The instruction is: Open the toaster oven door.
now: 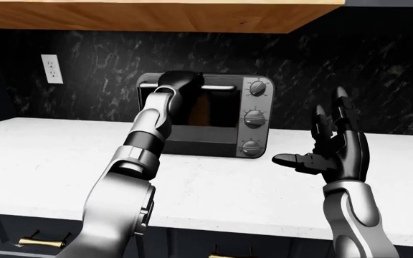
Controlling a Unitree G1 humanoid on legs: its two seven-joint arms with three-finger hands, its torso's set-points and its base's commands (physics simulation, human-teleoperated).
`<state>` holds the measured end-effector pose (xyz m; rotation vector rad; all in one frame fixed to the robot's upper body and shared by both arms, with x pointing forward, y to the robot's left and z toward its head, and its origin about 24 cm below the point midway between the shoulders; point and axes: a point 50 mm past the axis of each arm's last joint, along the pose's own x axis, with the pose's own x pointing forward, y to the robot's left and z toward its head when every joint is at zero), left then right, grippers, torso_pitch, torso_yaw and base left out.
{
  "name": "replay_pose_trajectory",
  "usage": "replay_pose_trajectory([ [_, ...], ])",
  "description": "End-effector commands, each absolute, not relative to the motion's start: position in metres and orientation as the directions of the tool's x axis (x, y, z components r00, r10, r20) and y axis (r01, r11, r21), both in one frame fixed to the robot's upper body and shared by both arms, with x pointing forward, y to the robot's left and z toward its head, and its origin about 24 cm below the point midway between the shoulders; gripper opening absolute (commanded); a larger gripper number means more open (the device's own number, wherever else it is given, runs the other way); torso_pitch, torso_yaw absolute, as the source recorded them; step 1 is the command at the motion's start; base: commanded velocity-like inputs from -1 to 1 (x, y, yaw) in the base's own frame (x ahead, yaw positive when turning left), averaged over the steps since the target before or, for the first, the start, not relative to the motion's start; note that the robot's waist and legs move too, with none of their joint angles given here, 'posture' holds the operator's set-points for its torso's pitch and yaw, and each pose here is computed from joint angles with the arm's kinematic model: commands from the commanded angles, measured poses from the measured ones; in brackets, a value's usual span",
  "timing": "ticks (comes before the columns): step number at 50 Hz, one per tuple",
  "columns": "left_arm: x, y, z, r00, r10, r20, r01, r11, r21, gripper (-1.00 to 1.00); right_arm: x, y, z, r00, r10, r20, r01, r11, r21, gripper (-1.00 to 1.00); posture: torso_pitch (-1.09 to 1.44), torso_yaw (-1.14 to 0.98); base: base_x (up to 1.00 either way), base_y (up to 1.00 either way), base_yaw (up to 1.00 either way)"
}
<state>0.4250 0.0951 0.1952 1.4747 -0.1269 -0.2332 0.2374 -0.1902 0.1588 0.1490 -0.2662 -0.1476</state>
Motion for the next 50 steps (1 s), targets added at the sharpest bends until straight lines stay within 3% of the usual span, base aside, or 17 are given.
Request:
replay_pose_trajectory([
  [1, 0.424, 0.092, 0.186, 0.958, -0.249, -0.138, 0.156, 0.052, 0.986, 0.15, 0.236, -0.189, 0.173, 0.934, -0.156, 0.32, 0.108, 0.981, 0.164, 1.0, -0.65, 0.0, 0.0, 0.0, 0.0],
  [10, 0.423, 0.092, 0.187, 0.957, -0.246, -0.153, 0.167, 0.039, 0.985, 0.0, 0.236, -0.189, 0.173, 0.934, -0.157, 0.32, 0.108, 0.98, 0.166, 1.0, -0.65, 0.0, 0.0, 0.0, 0.0],
  [16, 0.421, 0.096, 0.179, 0.958, -0.228, -0.176, 0.185, 0.017, 0.983, 0.0, 0.237, -0.19, 0.172, 0.934, -0.158, 0.32, 0.108, 0.98, 0.167, 1.0, -0.65, 0.0, 0.0, 0.0, 0.0],
  [25, 0.414, 0.1, 0.195, 0.964, -0.245, -0.098, 0.123, 0.086, 0.989, 0.11, 0.238, -0.191, 0.173, 0.934, -0.159, 0.319, 0.112, 0.98, 0.163, 1.0, -0.65, 0.0, 0.0, 0.0, 0.0],
  [32, 0.406, 0.1, 0.201, 0.962, -0.263, -0.071, 0.104, 0.113, 0.988, 0.07, 0.238, -0.189, 0.172, 0.935, -0.156, 0.319, 0.11, 0.981, 0.16, 1.0, -0.65, 0.0, 0.0, 0.0, 0.0],
  [38, 0.397, 0.102, 0.197, 0.959, -0.274, -0.071, 0.11, 0.131, 0.985, 0.13, 0.238, -0.189, 0.168, 0.936, -0.157, 0.314, 0.11, 0.981, 0.162, 1.0, -0.65, 0.0, 0.0, 0.0, 0.0],
  [50, 0.379, 0.108, 0.196, 0.958, -0.279, -0.061, 0.104, 0.142, 0.984, 0.51, 0.239, -0.188, 0.164, 0.939, -0.156, 0.306, 0.11, 0.981, 0.162, 1.0, -0.65, 0.0, 0.0, 0.0, 0.0],
])
